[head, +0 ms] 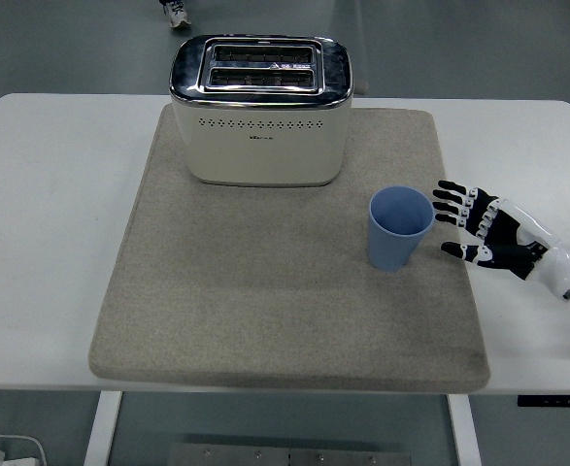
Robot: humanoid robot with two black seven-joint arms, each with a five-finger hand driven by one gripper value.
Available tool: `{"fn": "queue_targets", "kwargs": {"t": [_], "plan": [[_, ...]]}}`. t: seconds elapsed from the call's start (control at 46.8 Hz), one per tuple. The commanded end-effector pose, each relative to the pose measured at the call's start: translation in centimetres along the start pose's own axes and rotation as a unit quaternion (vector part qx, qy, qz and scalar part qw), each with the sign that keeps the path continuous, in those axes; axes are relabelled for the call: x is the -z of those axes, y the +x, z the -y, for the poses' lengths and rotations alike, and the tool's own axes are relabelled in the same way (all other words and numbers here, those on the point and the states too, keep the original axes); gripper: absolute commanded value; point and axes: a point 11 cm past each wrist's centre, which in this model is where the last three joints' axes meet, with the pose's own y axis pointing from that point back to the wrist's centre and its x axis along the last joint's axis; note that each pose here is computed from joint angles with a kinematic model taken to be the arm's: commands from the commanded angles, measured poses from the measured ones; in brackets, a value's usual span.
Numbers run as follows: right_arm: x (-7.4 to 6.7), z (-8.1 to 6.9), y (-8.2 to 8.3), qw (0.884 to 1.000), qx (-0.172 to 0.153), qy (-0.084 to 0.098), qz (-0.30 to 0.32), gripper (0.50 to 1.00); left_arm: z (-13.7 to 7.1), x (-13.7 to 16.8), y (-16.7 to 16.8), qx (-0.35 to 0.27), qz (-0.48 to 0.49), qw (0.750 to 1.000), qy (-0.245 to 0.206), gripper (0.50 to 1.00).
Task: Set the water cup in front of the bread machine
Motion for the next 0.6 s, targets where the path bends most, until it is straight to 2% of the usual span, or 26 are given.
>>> {"fn": "queue_targets", "kwargs": {"t": [0.0,0.577], "plan": [[-0.1,0.3,-0.4,1.000,0.002,0.002,0.003,0.926,0.0,0.0,0.0,0.000,0.000,1.000,0.000,1.000],[-0.7,1.0,-1.6,1.000,0.004,0.007,0.014,0.926,0.0,0.0,-0.2,0.003,0.001,1.000,0.000,1.000]]}}
